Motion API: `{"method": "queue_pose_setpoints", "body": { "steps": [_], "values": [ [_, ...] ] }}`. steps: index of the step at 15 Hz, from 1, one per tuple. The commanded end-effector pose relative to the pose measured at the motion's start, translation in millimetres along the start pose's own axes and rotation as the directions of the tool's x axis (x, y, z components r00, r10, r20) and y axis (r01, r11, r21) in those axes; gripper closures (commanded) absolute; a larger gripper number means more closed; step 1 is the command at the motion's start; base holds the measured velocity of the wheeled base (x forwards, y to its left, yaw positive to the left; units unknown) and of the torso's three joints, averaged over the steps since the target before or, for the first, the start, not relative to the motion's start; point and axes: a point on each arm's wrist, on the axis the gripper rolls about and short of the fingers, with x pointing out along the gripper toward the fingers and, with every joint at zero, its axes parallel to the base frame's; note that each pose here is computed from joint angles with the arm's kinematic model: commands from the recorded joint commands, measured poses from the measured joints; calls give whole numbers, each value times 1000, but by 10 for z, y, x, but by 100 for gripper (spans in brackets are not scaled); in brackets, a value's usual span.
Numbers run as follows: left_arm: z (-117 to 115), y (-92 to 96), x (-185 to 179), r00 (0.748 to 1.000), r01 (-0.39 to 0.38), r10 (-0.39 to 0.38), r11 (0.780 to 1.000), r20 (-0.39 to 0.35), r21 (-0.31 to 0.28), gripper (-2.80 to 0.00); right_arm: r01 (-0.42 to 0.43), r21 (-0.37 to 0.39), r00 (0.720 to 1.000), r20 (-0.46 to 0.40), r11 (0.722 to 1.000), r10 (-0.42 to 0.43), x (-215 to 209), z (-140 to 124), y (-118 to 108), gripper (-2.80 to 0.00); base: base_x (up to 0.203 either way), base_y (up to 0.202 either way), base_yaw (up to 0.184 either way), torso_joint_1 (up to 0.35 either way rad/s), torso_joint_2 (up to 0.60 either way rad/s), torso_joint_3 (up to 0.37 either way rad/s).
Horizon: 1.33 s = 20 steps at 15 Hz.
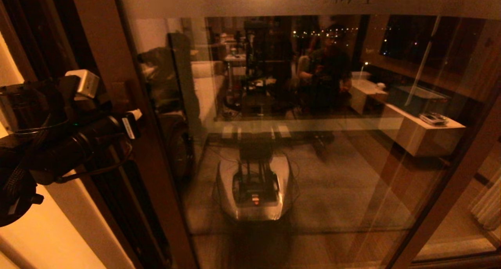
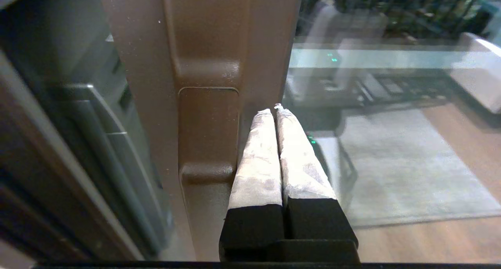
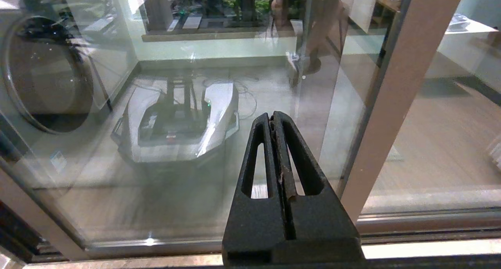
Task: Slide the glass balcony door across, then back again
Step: Close the slid door
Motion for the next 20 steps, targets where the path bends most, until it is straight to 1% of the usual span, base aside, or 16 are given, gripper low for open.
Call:
{"method": "queue_pose_setpoints", "body": {
  "steps": [1,13,15,20],
  "values": [
    [5,44,-10,1000,-7,7,1000,5,3,0,0,0,1000,-2,1000,0,1,-1,0,0,0,0,0,0,0,0],
    [28,228,-26,999,-36,36,999,10,0,0,0,0,1000,-1,1000,0,1,0,0,0,0,0,0,0,0,0],
    [36,282,-34,999,-32,32,999,11,-1,0,-1,-1,1000,-2,1000,1,1,-1,0,0,0,0,0,0,0,0],
    [41,382,-42,999,-51,51,999,11,-3,0,0,0,1000,-2,1000,0,1,-1,0,0,0,0,0,0,0,0]
  ]
}}
